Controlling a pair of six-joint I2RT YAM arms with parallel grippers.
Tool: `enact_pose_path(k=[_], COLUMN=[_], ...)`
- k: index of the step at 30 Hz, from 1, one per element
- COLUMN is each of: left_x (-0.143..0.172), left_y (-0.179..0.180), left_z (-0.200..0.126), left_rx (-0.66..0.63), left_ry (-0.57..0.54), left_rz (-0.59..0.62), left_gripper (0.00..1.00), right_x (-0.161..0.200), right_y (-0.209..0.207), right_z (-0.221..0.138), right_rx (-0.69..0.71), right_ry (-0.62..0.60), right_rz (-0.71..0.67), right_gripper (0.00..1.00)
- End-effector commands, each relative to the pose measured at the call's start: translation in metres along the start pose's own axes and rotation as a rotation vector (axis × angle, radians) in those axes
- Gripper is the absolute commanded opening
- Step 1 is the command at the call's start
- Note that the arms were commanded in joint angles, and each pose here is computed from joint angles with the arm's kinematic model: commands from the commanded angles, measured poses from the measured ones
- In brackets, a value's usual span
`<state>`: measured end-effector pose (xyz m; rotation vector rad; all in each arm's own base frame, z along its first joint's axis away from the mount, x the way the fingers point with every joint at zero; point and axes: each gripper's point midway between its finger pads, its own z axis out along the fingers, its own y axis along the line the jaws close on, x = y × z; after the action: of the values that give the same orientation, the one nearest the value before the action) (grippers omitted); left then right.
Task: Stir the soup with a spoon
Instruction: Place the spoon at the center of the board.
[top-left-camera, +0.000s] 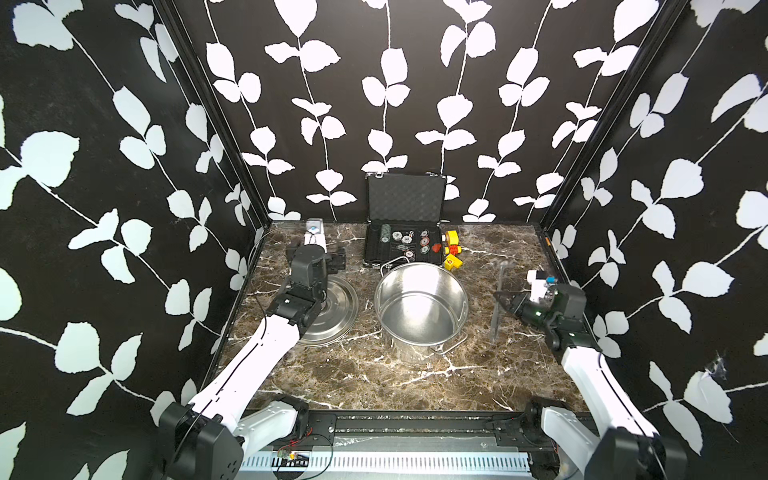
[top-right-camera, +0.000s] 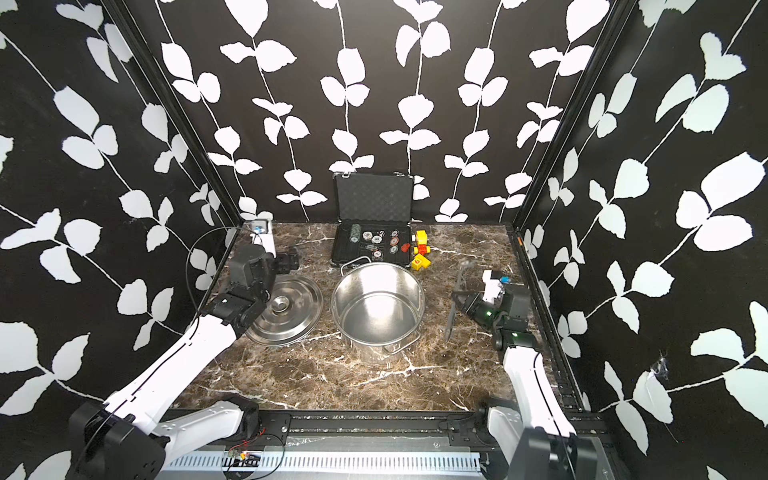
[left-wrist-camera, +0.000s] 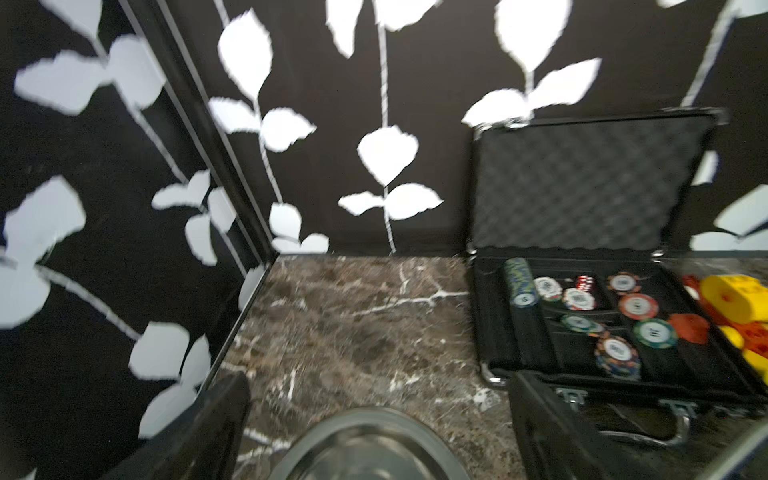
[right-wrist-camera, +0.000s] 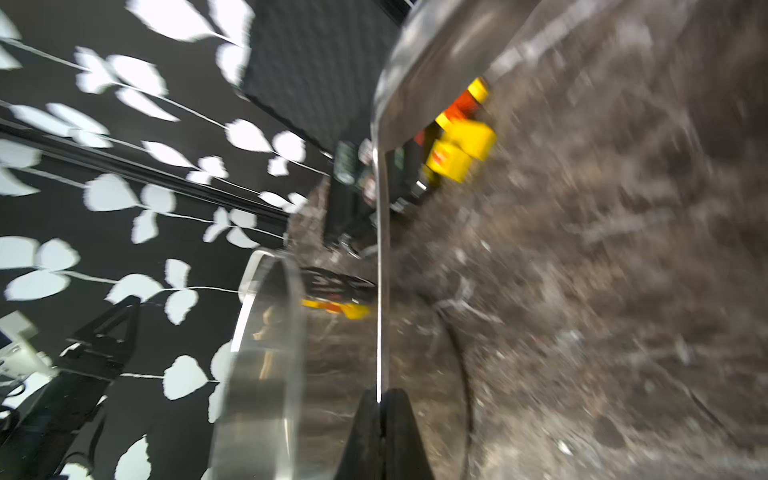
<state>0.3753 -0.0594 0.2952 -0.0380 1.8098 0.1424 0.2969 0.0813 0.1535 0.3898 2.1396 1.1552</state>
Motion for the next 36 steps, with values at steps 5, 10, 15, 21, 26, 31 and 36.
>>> enact_pose_path(k=[5,10,15,21,26,31,36], left_x=[0.067,0.076,0.080,0.091,0.101,0.114,0.122], left_y=[0.042,0.046,0.059,0.066,0.064,0.061,0.050], left_z=[0.007,0.012,0.012,0.017,0.023,0.030,0.038], left_rx=[-0.161,-0.180,-0.246,-0.294,-0.285,-0.277,-0.224], left_ry=[0.115,0.101,0.071,0.072,0.065,0.088,0.085], left_rz=[-0.111,-0.100,-0.064,0.010,0.062,0.093,0.154], left_gripper=[0.99,0.99,0.99,0.99,0.99,0.99,0.99], right_x=[0.011,0.027,0.038,0.052,0.056,0.053,0.045], right_y=[-0.028,-0.043,-0.060,-0.077,-0.088,-0.096,-0.095], right_z=[0.033,0.053,0.059,0.062,0.060,0.056,0.044], right_rx=[-0.037,-0.026,0.010,0.049,0.105,0.176,0.262], right_ry=[0.022,0.083,0.117,0.160,0.168,0.161,0.142], right_rz=[-0.060,-0.060,-0.049,-0.032,-0.029,-0.023,-0.039], right_gripper=[0.00,0.00,0.00,0.03,0.17,0.24,0.38])
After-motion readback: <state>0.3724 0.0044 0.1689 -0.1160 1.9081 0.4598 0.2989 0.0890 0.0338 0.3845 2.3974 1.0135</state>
